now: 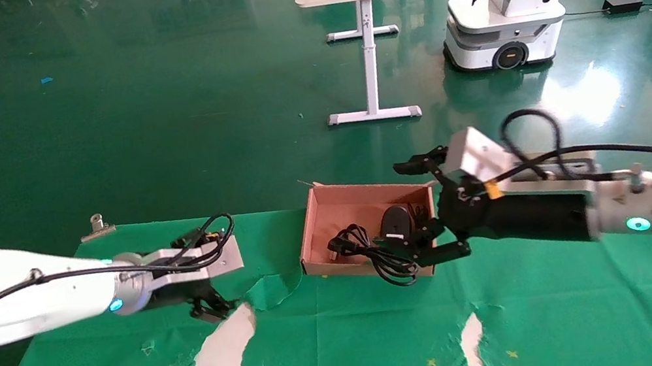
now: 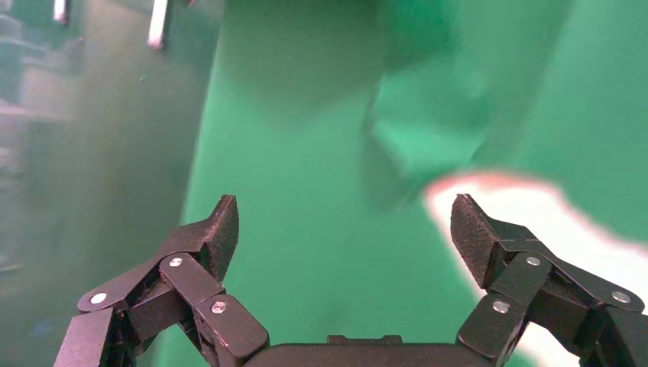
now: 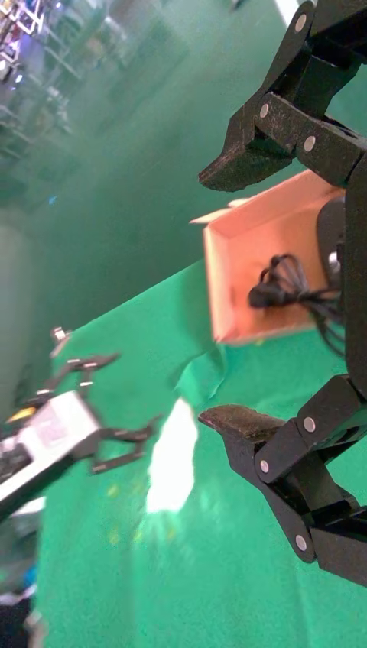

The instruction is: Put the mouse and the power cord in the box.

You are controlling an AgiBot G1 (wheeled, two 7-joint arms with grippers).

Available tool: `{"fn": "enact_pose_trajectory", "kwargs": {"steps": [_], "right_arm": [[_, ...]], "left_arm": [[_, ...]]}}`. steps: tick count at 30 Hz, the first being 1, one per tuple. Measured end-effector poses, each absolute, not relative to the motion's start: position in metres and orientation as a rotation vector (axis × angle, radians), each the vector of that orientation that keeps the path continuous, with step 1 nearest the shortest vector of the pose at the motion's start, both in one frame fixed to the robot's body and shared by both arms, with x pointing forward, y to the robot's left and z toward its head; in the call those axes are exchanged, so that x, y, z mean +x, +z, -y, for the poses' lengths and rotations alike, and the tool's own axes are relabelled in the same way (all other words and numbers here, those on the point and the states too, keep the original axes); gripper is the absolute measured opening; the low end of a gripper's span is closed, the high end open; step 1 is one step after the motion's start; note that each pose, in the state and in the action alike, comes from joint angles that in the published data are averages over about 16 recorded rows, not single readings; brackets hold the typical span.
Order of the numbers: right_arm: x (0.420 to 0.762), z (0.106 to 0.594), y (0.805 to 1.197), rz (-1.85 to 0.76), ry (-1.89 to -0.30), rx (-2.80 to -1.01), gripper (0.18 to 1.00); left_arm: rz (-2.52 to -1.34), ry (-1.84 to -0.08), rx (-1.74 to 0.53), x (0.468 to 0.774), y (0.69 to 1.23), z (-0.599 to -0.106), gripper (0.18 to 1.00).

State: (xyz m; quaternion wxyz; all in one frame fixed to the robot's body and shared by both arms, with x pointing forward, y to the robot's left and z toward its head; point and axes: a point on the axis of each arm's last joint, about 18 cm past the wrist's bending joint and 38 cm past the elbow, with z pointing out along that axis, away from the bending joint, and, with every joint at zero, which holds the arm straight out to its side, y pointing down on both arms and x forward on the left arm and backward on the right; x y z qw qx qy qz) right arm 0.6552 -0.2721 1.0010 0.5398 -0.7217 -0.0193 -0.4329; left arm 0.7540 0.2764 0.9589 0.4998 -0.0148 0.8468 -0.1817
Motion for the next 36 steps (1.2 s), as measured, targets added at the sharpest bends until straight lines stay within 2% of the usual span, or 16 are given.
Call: {"fn": "enact_pose_trajectory", "kwargs": {"steps": [12, 25, 36], "right_arm": [[0.587, 0.291, 0.998, 0.097, -0.843, -1.621, 1.001], [0.505, 0.301, 0.994, 0.193, -0.631, -1.591, 1.001], [0.475, 0.302, 0.992, 0.23, -0.552, -1.596, 1.001]], "left_arm": [[-2.095, -0.902, -0.105, 0.713, 0.934, -0.26, 1.001], [-2.05, -1.329, -0.093, 0.652, 0.942, -0.261, 1.001], [-1.981, -1.597, 0.005, 0.588, 0.963, -0.275, 1.001]]}}
